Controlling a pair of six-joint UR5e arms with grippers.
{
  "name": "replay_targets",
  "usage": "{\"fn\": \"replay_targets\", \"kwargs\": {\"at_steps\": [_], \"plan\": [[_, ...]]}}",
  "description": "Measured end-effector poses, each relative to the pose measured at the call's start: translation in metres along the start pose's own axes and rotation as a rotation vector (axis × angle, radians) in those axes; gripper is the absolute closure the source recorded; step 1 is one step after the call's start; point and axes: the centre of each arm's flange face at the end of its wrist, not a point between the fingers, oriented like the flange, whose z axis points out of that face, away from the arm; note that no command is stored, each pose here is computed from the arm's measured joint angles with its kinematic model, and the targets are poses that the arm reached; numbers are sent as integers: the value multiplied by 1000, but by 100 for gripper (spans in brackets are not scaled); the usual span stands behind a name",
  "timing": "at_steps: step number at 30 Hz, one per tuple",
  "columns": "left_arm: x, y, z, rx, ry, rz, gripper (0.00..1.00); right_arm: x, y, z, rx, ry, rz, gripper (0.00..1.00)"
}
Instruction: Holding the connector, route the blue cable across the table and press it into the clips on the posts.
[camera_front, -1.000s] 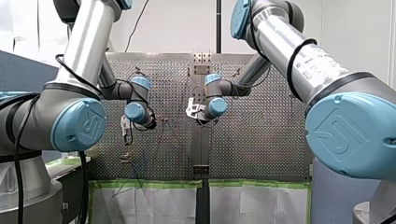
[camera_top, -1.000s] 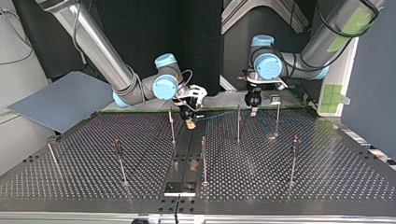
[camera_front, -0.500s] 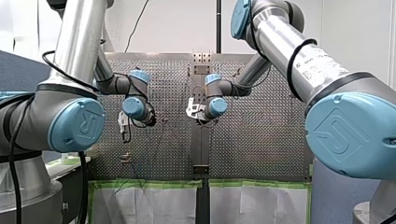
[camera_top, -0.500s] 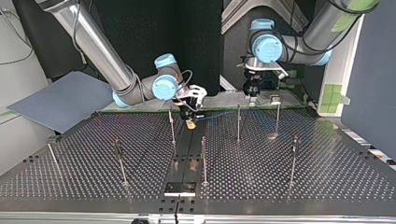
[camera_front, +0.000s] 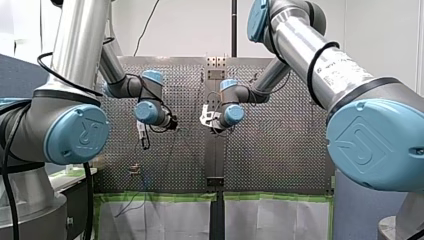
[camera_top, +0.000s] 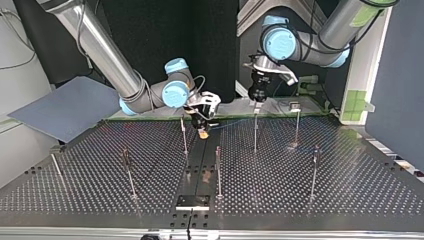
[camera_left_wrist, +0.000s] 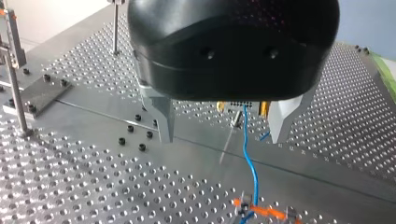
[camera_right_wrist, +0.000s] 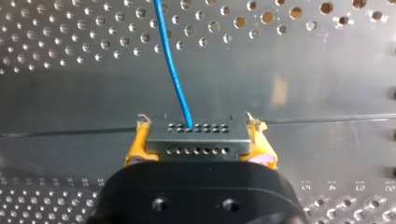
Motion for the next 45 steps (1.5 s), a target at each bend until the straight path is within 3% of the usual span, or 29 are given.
{"fn": "replay_targets", "kwargs": {"at_steps": [6, 18, 31, 38, 45], "plan": [[-1, -9, 7, 10, -13, -9, 0, 2, 2, 1, -2, 4, 0, 100], [12, -26, 39, 9, 21, -29, 0, 4, 2, 1, -2, 6, -5, 100], [-11, -42, 62, 26, -9, -71, 0, 4, 1, 1, -2, 5, -4, 100], [14, -40, 68, 15, 38, -59, 0, 4, 1, 1, -2, 3, 0, 100], [33, -37, 82, -16, 35, -70, 0, 4, 1, 1, -1, 3, 1, 100]]}}
